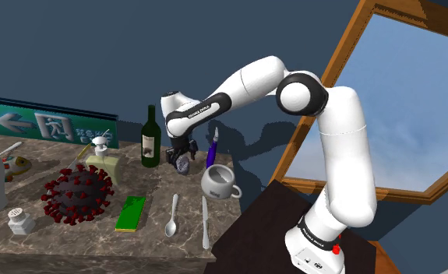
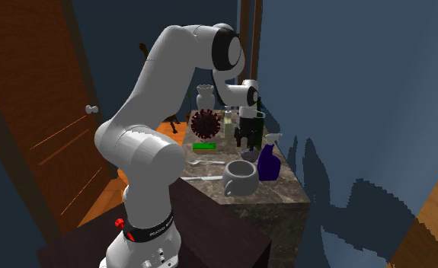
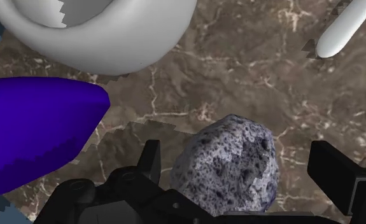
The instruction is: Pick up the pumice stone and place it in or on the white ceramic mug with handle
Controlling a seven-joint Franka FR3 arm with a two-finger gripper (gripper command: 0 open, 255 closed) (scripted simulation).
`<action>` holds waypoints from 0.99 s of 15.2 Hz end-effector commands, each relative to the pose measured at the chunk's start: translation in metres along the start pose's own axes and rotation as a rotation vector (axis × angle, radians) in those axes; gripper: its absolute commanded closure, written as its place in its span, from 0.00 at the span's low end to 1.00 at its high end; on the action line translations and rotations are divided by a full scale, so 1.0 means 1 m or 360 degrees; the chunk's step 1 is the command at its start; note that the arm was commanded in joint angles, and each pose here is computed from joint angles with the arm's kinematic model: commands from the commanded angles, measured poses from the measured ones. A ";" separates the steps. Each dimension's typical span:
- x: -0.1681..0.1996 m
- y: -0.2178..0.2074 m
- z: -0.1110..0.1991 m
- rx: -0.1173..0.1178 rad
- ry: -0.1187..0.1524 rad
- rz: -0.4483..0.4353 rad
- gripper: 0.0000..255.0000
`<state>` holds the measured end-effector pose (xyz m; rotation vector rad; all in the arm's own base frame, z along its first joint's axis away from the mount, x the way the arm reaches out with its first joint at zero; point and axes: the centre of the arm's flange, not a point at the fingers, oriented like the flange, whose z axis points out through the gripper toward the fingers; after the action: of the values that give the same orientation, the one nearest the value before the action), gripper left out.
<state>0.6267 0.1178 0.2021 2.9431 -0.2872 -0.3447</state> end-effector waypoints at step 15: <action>0.001 -0.002 0.035 -0.0002 -0.0001 0.0001 1.00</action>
<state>0.6198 0.1150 0.1688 2.9423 -0.2880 -0.3440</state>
